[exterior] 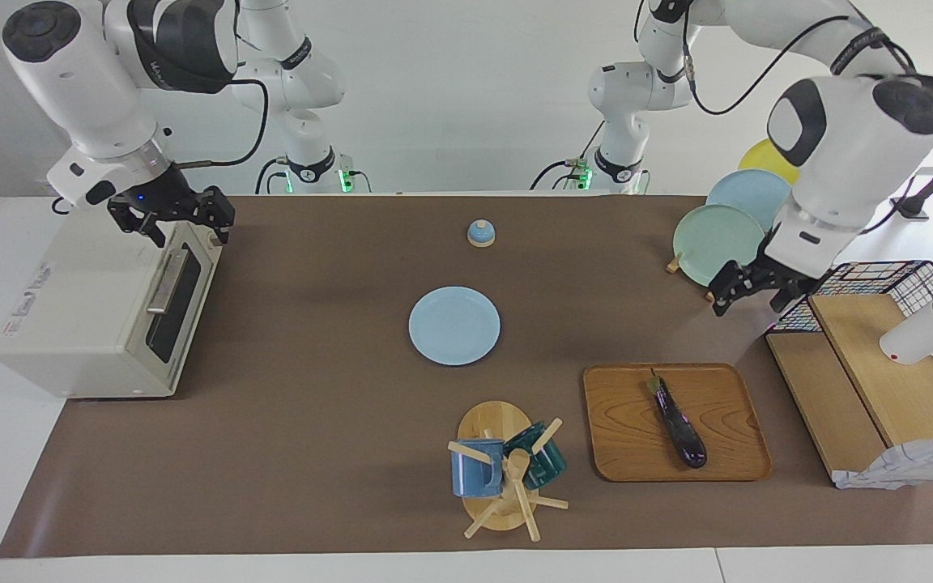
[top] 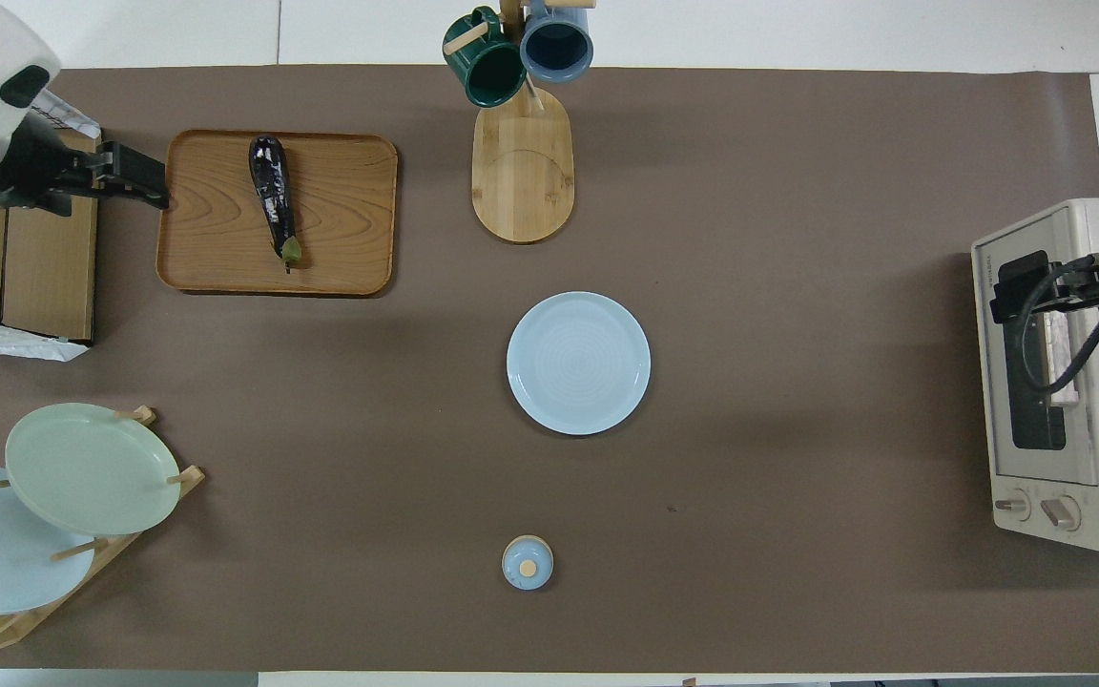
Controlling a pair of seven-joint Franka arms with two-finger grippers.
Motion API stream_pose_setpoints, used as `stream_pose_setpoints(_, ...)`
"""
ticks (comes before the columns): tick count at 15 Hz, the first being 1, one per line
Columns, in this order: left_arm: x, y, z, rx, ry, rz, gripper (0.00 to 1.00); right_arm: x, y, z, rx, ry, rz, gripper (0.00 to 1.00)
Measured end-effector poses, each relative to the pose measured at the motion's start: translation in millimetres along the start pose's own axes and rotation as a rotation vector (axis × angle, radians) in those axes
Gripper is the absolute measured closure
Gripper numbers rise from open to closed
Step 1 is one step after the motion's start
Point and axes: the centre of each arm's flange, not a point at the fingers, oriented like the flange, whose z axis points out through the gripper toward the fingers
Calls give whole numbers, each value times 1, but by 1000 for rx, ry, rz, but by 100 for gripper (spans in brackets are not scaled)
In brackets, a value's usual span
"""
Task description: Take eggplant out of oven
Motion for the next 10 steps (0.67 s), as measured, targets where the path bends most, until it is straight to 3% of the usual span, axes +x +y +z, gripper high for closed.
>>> stream_pose_setpoints(4,-57,-1,-52,20,-104,-2,0,0,1,-1,0,2,1,0)
stream_pose_setpoints(7,-71,4,-42,28,-146,-18,0,0,0,-2,0,3,1,0)
stream_pose_setpoints(10,-70,9,-25,-7,-130,-47,0,0,0,-2,0,3,0,0)
